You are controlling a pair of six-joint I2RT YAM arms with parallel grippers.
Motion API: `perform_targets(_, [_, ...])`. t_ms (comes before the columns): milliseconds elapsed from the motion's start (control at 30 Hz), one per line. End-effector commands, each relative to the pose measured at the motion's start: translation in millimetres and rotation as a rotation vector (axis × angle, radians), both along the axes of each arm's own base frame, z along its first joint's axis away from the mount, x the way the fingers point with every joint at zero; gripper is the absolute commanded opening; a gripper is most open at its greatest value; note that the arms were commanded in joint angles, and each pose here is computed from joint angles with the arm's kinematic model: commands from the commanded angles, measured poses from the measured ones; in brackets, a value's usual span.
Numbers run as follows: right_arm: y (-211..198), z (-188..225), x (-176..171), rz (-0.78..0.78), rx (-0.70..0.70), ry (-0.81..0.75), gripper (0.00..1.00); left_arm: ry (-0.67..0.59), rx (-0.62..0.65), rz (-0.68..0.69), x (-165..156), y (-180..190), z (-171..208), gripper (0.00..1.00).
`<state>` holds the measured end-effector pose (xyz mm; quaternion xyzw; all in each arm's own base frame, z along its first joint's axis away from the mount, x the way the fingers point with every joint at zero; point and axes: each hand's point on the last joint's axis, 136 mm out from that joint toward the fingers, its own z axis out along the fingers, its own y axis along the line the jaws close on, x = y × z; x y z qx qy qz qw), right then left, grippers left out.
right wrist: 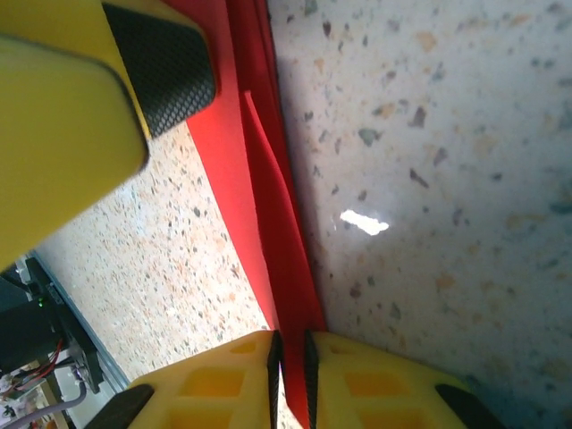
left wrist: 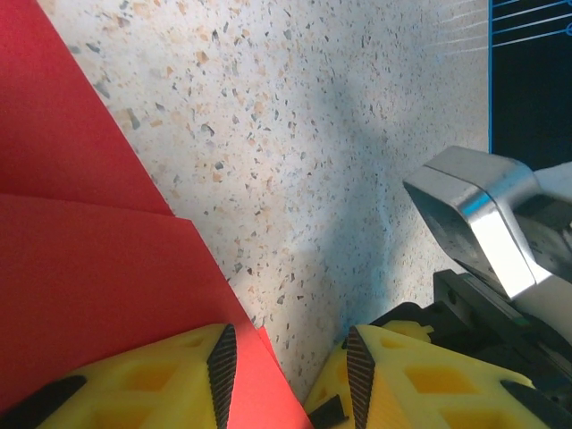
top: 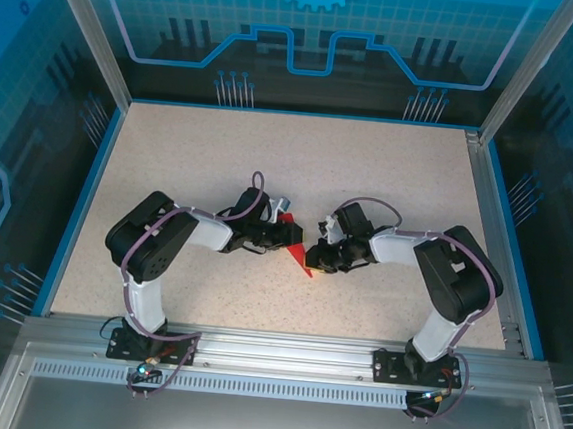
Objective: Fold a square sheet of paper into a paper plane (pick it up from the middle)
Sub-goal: Fold the wing for the fifth time at the center of the table.
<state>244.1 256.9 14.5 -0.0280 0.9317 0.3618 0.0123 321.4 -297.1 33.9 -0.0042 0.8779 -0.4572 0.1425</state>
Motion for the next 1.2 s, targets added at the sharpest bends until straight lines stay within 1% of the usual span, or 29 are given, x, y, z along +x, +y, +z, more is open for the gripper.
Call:
perform_targets(0, [-6.9, -0.6, -16.3, 0.044, -0.062, 0.024, 0.19, 0.074, 0.073, -0.021, -12.7, 7.5, -28.8, 0.4])
perform_targets(67, [-8.5, -2.6, -17.7, 0.057, -0.085, 0.024, 0.2, 0.076, 0.072, -0.019, -12.7, 7.5, -29.4, 0.4])
perform_targets(167, [-11.1, -8.3, -18.7, 0.058, -0.114, 0.036, 0.18, 0.077, 0.067, -0.023, -12.0, 6.0, -28.5, 0.4])
perform_targets(267, [-14.6, -15.6, -20.0, 0.048, -0.139, 0.057, 0.1, 0.073, 0.064, -0.024, -10.9, 5.9, -26.8, 0.4])
perform_targets(333, [-17.2, -19.5, -21.5, 0.039, -0.157, 0.074, 0.08, 0.076, 0.067, -0.022, -10.8, 6.8, -27.5, 0.4])
perform_targets(433, [-20.6, -22.1, -25.0, 0.042, -0.175, 0.087, 0.09, 0.078, 0.068, -0.023, -11.1, 7.5, -27.9, 0.4])
perform_targets(567, [-18.5, -16.4, -26.6, 0.058, -0.161, 0.081, 0.12, 0.082, 0.073, -0.023, -11.3, 8.5, -28.7, 0.4])
perform_targets(733, [-14.8, -7.1, -27.9, 0.079, -0.139, 0.077, 0.12, 0.083, 0.075, -0.024, -11.4, 9.6, -28.9, 0.39])
perform_targets(900, [-17.1, -5.6, -32.3, 0.096, -0.168, 0.086, 0.12, 0.085, 0.079, -0.022, -11.2, 10.3, -29.4, 0.39])
perform_targets(933, [-16.8, -4.8, -33.1, 0.099, -0.169, 0.085, 0.1, 0.088, 0.08, -0.022, -11.8, 10.4, -30.4, 0.39])
perform_targets(1067, [-23.5, -13.3, -33.4, 0.1, -0.231, 0.104, 0.09, 0.09, 0.08, -0.022, -12.2, 11.4, -31.0, 0.39])
perform_targets(1167, [-33.4, -24.8, -38.4, 0.102, -0.309, 0.136, 0.08, 0.092, 0.08, -0.024, -12.4, 11.0, -31.5, 0.38])
